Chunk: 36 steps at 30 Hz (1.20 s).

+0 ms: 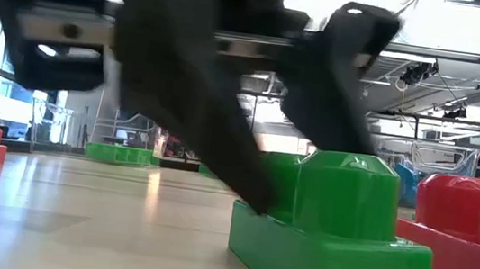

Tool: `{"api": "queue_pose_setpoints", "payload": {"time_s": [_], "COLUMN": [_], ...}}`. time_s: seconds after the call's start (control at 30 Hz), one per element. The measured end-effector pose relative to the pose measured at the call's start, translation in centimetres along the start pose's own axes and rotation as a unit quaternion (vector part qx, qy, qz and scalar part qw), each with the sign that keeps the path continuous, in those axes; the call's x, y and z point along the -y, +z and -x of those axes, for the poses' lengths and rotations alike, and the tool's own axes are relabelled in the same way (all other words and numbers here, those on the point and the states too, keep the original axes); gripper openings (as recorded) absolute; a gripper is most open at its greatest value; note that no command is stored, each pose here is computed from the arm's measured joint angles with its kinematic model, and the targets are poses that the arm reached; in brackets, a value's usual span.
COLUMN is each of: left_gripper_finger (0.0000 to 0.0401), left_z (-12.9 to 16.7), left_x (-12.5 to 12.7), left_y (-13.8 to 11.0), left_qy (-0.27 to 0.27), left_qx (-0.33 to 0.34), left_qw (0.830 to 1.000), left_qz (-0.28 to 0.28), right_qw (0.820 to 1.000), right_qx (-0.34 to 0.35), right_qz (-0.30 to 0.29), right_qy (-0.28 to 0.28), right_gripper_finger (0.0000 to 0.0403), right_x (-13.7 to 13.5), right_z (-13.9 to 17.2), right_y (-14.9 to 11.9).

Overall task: Sort blocks
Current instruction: Put the green game piece into the top left transparent bin

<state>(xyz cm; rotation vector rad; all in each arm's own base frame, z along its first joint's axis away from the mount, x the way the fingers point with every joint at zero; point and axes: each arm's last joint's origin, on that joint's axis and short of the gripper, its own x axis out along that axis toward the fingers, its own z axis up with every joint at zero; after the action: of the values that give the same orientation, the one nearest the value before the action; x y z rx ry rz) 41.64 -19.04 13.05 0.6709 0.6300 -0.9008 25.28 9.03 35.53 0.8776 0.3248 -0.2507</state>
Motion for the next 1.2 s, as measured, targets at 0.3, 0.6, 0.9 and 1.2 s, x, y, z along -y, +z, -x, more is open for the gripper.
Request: {"api": "queue_pose_setpoints", "payload": {"time_s": [0.3, 0.6, 0.9, 1.2], "left_gripper_finger": [0.0198, 0.0111, 0.0094, 0.0096], "left_z": [-1.9, -1.0, 11.4, 29.1], "left_x": [0.3, -0.3, -3.7, -3.1], "left_y": [-1.3, -1.5, -5.3, -13.7], "left_qy": [-0.010, -0.007, -0.026, 0.225], "left_qx": [-0.003, -0.017, -0.189, -0.251], "left_qw": [1.000, 0.995, 0.954, 0.833], "left_qz": [0.011, 0.098, 0.230, 0.438], "right_qw": [1.000, 1.000, 1.000, 0.999], "right_qx": [-0.002, -0.002, -0.009, 0.002], "right_qz": [-0.002, -0.003, 0.020, 0.043], "right_qy": [-0.002, 0.000, 0.008, 0.015], "right_gripper_finger": [0.0226, 0.0226, 0.0226, 0.0226], "right_x": [0.0, 0.0, -0.1, -0.2], "right_z": [0.0, 0.0, 0.0, 0.0], "right_y": [0.0, 0.0, 0.0, 0.2]}}
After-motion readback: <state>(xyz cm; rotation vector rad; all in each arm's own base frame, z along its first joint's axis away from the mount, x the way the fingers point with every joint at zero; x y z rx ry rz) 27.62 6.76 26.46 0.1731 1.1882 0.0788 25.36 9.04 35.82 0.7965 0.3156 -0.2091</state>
